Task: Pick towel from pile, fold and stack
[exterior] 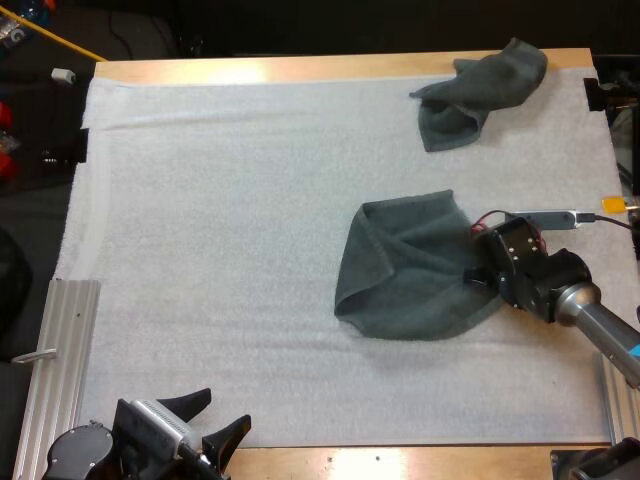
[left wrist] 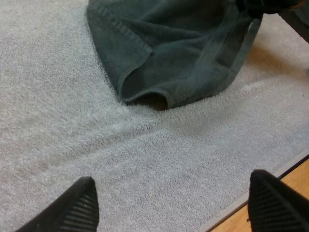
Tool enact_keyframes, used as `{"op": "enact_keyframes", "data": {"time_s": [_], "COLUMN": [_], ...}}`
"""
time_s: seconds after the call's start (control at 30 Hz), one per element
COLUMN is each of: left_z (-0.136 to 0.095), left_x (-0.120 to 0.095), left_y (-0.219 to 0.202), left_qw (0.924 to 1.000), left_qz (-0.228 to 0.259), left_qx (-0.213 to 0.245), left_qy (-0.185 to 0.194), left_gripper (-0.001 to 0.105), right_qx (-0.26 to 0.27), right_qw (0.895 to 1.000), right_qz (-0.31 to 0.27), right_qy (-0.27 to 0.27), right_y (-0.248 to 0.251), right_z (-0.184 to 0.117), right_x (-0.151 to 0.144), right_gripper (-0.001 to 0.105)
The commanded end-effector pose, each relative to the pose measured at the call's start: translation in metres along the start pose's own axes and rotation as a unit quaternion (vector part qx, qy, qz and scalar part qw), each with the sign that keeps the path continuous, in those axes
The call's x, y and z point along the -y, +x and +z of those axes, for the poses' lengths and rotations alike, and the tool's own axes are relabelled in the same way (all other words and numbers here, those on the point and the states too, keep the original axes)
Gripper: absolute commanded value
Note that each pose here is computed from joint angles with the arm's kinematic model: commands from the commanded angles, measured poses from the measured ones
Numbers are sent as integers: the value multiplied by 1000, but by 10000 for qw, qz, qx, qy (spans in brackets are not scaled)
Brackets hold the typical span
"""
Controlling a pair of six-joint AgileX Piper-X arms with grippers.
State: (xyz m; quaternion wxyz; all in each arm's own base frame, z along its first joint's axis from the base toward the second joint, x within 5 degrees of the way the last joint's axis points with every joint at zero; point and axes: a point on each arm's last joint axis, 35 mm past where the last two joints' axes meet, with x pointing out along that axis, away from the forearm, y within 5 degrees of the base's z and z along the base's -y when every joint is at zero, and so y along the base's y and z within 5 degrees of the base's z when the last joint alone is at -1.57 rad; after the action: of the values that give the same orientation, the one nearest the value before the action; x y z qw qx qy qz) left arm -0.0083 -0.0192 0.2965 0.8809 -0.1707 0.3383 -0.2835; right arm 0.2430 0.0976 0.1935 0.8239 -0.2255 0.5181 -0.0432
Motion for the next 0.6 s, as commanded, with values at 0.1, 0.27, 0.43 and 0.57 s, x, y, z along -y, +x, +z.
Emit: {"op": "enact_keyframes", "data": {"time_s": [0.1,0.27,0.43,0.57], "left_z": [1,1,1,1], "left_x": [1,1,1,1], "left_y": [-1,-1,-1,-1], "left_qw": [10000,10000,10000,10000], "left_qz": [-62,-62,-62,-62], "left_qx": [-10,-10,-10,-10], "left_qy": [34,34,34,34], "left_gripper": [63,63,63,63], "right_qx": [-244,-202,20,259], "right_qw": [9995,9996,9999,9996], "right_qz": [-150,-145,-137,-77], "right_qy": [-133,-147,-22,107], "right_y": [-6,-20,-45,-63], "right_z": [-3,-6,-13,-19], "right_x": [5,12,27,37], "right_gripper": [8,56,70,63]}}
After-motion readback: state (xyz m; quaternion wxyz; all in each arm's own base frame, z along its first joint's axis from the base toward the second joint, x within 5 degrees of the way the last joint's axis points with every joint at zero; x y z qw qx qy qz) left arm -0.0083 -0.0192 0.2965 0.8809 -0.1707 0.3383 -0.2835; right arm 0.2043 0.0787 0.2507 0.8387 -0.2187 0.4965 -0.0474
